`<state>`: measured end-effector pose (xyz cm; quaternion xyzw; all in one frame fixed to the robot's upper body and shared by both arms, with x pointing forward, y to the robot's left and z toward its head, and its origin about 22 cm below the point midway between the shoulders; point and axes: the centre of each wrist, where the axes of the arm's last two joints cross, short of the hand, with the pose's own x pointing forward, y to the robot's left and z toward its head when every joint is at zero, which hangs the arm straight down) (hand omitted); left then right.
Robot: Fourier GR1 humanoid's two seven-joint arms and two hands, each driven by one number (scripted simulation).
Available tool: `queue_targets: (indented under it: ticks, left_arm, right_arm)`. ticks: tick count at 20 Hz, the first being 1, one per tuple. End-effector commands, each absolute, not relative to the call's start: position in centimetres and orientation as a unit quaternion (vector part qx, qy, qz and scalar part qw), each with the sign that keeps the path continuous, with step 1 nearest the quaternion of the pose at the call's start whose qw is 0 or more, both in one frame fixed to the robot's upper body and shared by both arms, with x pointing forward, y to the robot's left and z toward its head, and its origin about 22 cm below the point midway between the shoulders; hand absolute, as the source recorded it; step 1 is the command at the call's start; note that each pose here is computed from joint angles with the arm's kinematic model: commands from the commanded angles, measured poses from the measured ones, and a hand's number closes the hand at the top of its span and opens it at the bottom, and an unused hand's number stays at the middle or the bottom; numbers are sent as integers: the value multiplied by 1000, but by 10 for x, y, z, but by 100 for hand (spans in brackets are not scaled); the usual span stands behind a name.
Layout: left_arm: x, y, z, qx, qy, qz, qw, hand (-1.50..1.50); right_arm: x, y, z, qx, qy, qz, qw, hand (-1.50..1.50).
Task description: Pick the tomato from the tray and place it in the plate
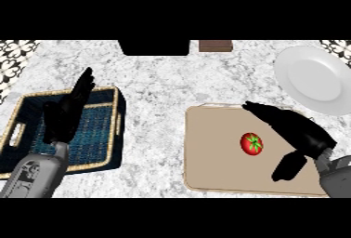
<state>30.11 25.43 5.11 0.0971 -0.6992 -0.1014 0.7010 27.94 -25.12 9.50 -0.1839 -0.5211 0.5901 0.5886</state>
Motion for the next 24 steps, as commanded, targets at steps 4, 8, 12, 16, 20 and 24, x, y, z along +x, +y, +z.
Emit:
queue_targets:
  ticks: [4, 8, 12, 16, 20, 24]
  left_arm:
    - [297, 253, 35, 95, -704, -105, 696, 0]
    - [296, 250, 45, 96, -699, -98, 702, 0]
    - [294, 266, 30, 89, -702, -101, 700, 0]
    - [301, 251, 29, 97, -701, -93, 701, 0]
    - [318, 262, 31, 94, -704, -95, 697, 0]
    - [316, 247, 41, 96, -702, -93, 699, 0]
  right_arm:
    - [277, -252, 58, -182, -490, 617, 588, -150]
    - [293, -244, 40, -177, -478, 621, 596, -150]
    - [292, -257, 16, -182, -470, 625, 596, -150]
    - [289, -254, 13, -179, -463, 628, 600, -150]
    - [312, -249, 5, -182, -487, 619, 589, 150]
    - [311, -241, 15, -207, -502, 614, 573, 150]
